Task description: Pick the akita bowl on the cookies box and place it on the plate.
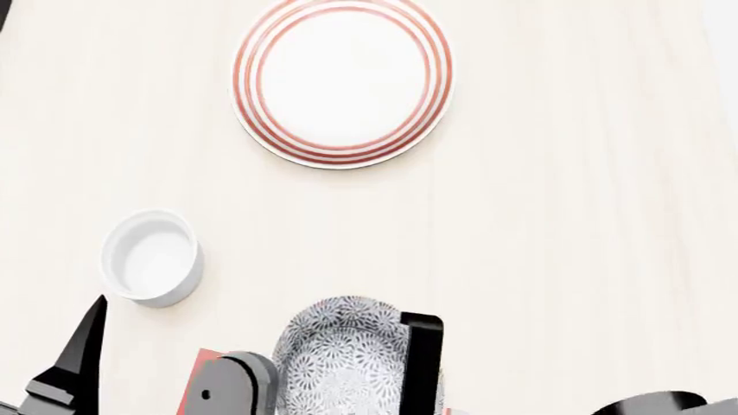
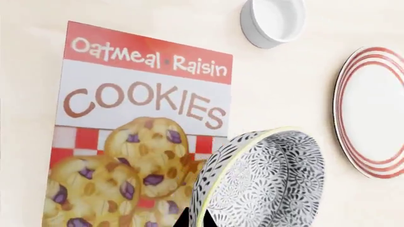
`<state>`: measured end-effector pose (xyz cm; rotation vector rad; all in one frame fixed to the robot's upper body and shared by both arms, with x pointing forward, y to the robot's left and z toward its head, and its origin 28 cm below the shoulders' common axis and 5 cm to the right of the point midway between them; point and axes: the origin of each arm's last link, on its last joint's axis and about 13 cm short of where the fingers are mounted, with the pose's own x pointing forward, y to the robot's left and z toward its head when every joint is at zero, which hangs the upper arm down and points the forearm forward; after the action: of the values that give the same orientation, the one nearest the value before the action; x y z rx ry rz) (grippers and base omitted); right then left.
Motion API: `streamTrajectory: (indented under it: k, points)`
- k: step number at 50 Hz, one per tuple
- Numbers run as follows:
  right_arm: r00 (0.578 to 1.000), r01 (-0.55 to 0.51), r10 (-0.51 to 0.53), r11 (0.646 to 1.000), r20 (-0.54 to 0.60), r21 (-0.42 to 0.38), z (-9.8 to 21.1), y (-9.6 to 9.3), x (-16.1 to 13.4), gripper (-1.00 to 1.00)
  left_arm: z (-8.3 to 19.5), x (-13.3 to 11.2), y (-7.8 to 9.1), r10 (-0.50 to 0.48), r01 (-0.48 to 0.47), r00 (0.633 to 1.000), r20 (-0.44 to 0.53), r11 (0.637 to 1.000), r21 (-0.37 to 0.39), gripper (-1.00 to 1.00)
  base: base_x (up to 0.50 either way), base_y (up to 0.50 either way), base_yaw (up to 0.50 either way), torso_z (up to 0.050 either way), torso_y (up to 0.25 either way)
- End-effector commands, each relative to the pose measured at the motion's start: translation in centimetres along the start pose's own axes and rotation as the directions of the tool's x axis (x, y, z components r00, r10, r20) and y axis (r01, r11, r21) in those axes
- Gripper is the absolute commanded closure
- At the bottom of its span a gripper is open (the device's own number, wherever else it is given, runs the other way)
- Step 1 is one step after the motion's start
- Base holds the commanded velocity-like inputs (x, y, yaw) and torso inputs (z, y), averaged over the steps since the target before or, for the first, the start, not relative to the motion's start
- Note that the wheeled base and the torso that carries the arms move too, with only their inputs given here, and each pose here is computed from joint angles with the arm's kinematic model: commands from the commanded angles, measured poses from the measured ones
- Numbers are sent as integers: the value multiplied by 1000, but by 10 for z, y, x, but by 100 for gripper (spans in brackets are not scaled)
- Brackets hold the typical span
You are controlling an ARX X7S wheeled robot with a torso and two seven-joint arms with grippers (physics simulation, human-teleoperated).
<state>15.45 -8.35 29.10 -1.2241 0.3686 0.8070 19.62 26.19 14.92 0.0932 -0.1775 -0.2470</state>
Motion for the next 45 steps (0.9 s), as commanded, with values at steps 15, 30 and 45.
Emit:
streamTrajectory:
  k: [15,30,45]
  points:
    - [975,209,-212,977,-72,-47,7,-56,9,100,-3,-1,0,-9,9,1000,-2,1000,1,-100,0,0,0,0,0]
    - [923,372,-377,926,-73,-68,9,-96,42,100,-1,-2,0,-21,21,1000,5,1000,12,-100,0,0,0,0,0]
    - [908,410,-411,912,-81,-26,11,-121,72,100,-2,-2,0,-27,27,1000,8,999,25,-100,0,0,0,0,0]
